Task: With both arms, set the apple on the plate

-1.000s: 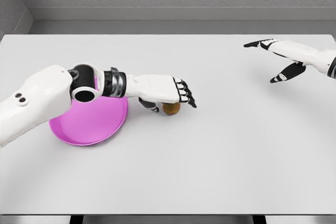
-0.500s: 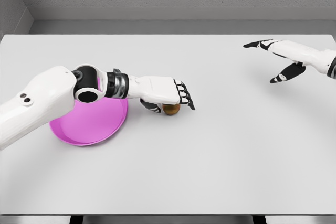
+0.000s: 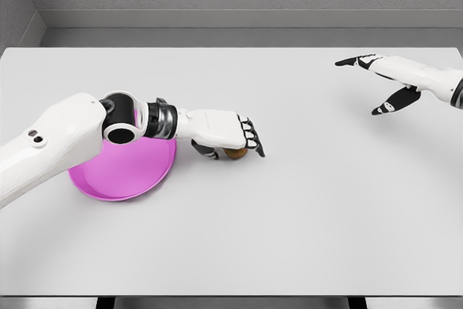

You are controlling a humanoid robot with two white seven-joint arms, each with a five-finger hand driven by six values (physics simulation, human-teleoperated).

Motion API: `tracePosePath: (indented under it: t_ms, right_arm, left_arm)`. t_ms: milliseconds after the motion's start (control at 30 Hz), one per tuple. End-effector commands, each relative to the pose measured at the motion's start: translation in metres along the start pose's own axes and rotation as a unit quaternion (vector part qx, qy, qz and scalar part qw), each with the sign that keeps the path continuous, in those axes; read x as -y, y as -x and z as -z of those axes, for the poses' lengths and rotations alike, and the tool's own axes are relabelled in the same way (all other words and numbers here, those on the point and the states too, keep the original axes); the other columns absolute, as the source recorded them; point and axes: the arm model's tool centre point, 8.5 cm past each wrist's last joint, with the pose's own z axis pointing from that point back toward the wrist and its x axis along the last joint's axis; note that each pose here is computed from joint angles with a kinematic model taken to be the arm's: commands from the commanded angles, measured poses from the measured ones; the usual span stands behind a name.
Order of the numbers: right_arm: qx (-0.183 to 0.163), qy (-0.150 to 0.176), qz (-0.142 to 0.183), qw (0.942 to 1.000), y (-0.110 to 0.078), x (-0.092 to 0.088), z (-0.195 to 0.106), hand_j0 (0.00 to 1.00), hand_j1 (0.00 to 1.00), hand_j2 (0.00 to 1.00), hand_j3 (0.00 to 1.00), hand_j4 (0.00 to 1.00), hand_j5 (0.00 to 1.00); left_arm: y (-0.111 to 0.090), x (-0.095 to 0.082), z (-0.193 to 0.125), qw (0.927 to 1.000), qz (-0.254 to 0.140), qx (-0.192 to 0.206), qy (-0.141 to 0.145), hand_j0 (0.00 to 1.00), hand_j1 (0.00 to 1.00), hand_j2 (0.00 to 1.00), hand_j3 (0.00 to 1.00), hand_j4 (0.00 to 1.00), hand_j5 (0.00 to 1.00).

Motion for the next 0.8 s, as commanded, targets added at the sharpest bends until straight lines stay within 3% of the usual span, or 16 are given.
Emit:
tracePosePath:
  t_ms: [0,500,600,767]
  right_arm:
    - [0.0,0.003,0.003,1.0,0.0,0.0008,-0.0003,1.0,1.0,1.0,1.0,1.0,1.0]
    - [0.001,0.002,0.003,1.0,-0.0001,0.0003,0.0,1.0,1.0,1.0,1.0,1.0,1.0]
    - [0.001,0.002,0.003,1.0,-0.0002,0.0004,-0.0001,1.0,1.0,1.0,1.0,1.0,1.0]
    - [0.001,0.002,0.003,1.0,-0.0001,0.0003,0.0,1.0,1.0,1.0,1.0,1.0,1.0]
  left_arm:
    - [0.0006,0.0,0.0,1.0,0.002,-0.002,0.002,0.85,0.85,0.85,0.85,0.85,0.85]
    - [0.007,-0.0051,0.006,1.0,0.003,-0.009,0.003,0.84,0.84,0.84,0.84,0.84,0.84]
    - [0.007,-0.0048,0.0062,0.9999,0.009,-0.009,0.008,0.72,0.72,0.72,0.72,0.72,0.72]
    - [0.007,-0.0047,0.0062,0.9999,0.01,-0.01,0.008,0.59,0.59,0.59,0.59,0.59,0.59]
